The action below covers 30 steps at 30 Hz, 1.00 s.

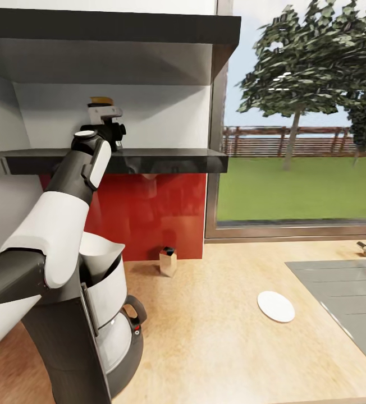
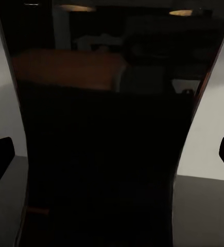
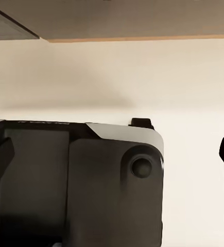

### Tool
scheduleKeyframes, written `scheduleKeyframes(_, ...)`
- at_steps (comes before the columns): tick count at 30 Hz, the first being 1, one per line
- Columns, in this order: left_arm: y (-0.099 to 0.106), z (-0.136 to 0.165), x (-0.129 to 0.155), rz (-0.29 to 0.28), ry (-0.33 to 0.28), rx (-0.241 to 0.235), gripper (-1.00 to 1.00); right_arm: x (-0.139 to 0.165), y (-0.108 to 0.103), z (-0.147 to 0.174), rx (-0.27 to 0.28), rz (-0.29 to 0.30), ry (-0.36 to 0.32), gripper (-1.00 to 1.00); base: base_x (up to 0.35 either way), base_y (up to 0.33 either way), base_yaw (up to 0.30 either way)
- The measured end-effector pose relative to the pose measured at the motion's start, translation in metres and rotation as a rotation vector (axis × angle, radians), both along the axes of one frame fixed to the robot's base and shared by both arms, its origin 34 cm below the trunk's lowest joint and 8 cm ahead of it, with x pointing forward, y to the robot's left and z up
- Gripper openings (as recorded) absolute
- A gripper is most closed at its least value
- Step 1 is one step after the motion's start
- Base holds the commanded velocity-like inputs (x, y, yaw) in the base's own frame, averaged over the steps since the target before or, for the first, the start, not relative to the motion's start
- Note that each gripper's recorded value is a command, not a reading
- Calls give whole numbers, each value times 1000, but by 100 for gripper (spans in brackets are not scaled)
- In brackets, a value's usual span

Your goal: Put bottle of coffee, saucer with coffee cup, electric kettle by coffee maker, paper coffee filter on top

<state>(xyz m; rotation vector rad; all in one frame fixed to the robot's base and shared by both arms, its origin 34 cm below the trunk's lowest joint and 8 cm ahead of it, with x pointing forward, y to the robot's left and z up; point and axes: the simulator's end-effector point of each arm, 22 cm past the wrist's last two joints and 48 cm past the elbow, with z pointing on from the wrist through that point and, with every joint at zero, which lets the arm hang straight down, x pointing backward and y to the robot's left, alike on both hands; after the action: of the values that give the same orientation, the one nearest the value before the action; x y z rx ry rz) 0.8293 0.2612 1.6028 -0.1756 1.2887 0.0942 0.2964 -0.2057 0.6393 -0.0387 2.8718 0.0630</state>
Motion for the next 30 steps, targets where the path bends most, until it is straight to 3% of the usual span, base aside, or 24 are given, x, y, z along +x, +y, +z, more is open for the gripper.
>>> scheduleKeyframes(16,0,5,-3,2,-11,3,100,-1,0,0,-1,0,1,100,6,0,0)
scheduleKeyframes(17,0,5,-3,2,-11,3,-100,-1,-1,0,-1,0,2,100,0,0,0)
scheduleKeyframes(30,-1,6,-4,-2,-9,0,-100,-2,-11,-1,-14,-3,3,100,0,0,0)
